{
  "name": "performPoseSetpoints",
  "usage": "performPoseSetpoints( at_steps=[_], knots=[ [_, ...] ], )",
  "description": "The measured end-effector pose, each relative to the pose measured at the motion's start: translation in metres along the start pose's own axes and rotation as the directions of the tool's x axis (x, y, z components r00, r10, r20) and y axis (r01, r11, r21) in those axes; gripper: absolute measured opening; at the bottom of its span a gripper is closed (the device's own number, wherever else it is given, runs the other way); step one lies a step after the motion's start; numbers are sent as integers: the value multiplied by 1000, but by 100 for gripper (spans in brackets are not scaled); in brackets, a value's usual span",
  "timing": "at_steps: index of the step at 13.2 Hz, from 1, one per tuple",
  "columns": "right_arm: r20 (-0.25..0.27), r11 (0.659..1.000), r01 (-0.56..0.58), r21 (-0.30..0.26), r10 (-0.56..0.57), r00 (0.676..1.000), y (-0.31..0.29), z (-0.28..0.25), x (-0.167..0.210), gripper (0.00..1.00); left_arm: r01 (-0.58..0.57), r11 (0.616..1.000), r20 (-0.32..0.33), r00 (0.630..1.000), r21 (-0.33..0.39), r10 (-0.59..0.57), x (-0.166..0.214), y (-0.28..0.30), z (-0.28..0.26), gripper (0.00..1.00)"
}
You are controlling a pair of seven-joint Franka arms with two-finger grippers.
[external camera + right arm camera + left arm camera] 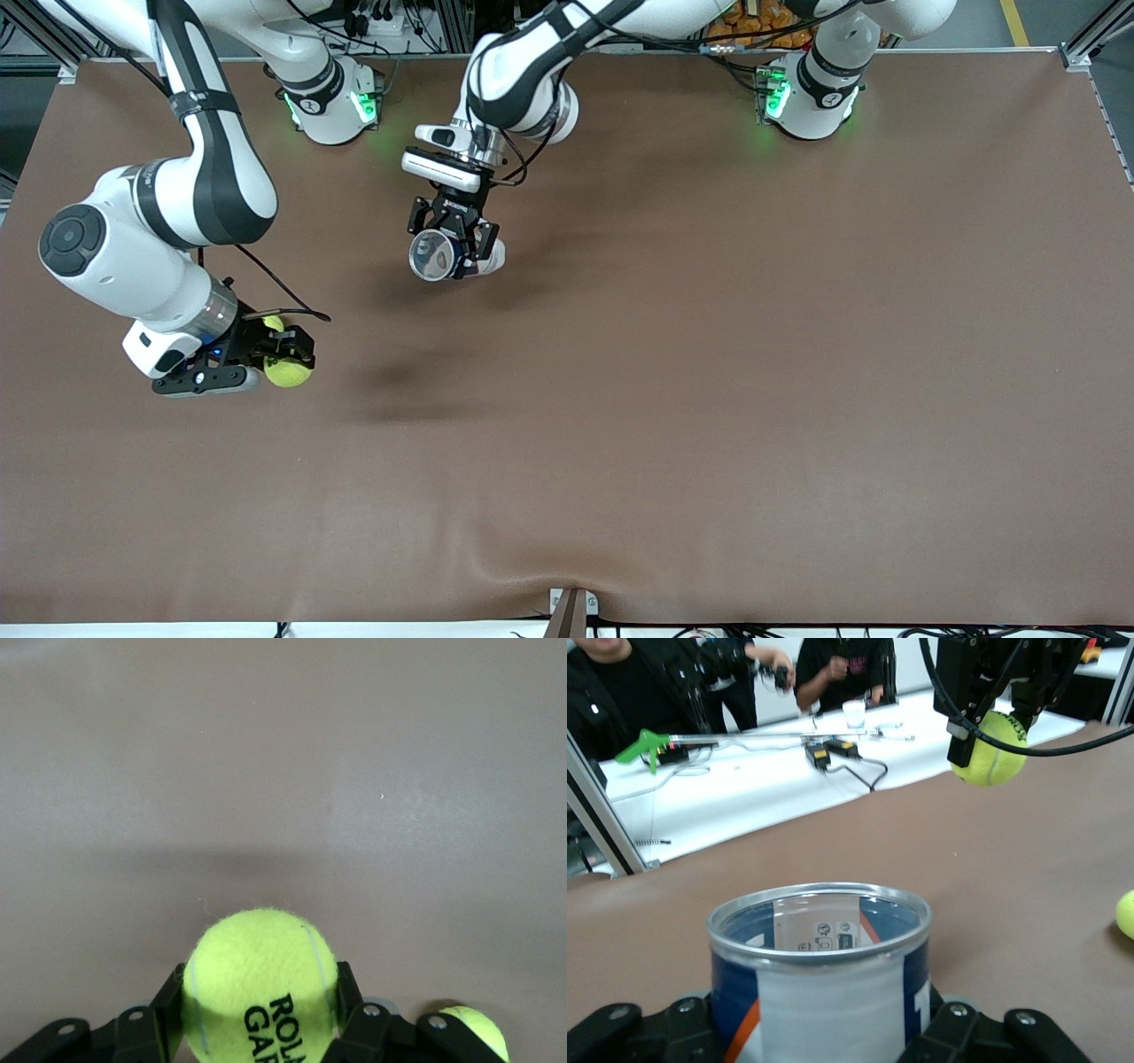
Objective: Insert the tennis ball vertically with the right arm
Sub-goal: 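Raise the upright can with the left gripper toward the right gripper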
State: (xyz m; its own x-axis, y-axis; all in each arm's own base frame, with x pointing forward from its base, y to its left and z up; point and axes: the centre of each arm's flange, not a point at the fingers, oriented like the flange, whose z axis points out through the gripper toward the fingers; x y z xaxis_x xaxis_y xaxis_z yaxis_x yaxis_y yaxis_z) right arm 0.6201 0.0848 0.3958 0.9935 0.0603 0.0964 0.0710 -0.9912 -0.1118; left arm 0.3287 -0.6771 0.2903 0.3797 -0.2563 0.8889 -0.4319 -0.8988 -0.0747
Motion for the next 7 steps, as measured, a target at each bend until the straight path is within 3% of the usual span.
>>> performPoseSetpoints(
  at_steps=[4,7],
  knots=[
    [0,1000,0,0,0,1000,0,0,0,68,19,1000,-120,993,11,-18,-32,-1,21,69],
    [0,1000,0,0,0,1000,0,0,0,68,64,997,-171,984,32,-57,-42,7,22,69]
  ],
)
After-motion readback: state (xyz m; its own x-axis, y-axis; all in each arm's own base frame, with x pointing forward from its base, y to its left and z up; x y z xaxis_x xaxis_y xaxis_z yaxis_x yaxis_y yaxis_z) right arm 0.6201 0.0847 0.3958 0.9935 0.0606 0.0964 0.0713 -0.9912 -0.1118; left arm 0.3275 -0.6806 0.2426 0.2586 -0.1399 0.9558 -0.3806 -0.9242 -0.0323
